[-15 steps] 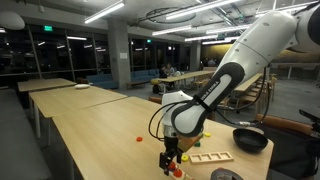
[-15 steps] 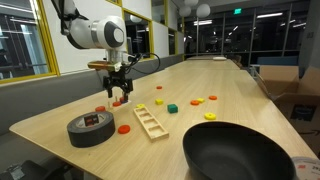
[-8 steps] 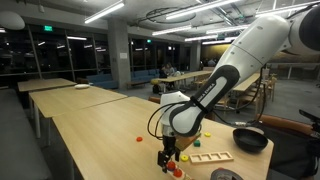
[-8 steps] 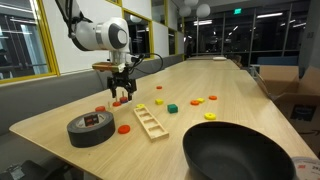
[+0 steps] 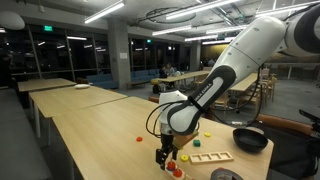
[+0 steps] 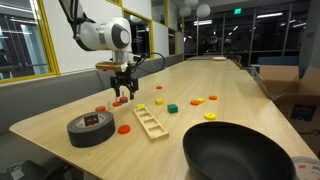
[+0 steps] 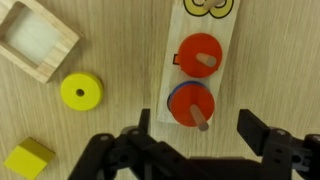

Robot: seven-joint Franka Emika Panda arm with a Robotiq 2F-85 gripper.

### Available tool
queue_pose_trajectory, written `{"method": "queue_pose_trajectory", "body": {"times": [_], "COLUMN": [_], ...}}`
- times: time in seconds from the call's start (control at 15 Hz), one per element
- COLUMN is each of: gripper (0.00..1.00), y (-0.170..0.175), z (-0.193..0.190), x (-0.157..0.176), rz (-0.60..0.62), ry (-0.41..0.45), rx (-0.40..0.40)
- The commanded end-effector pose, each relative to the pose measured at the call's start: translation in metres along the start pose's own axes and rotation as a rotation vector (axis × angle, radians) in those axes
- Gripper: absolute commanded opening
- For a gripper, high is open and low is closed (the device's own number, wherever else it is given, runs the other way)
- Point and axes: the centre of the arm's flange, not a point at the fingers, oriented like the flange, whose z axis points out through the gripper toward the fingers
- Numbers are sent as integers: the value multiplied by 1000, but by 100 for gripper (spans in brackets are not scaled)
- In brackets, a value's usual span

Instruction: Move the orange ring from the far right to the left

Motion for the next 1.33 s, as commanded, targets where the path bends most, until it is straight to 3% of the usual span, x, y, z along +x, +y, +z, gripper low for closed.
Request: {"method": "queue_pose_trajectory", "body": {"times": [0.0, 0.33, 1.27], "gripper": [58, 22, 23], "y": [-1, 0, -2], "z": [-5, -12, -68], "x": [5, 3, -1], "rz": [9, 8, -58], "ry": [27, 29, 19], "rx": [-12, -19, -100]}}
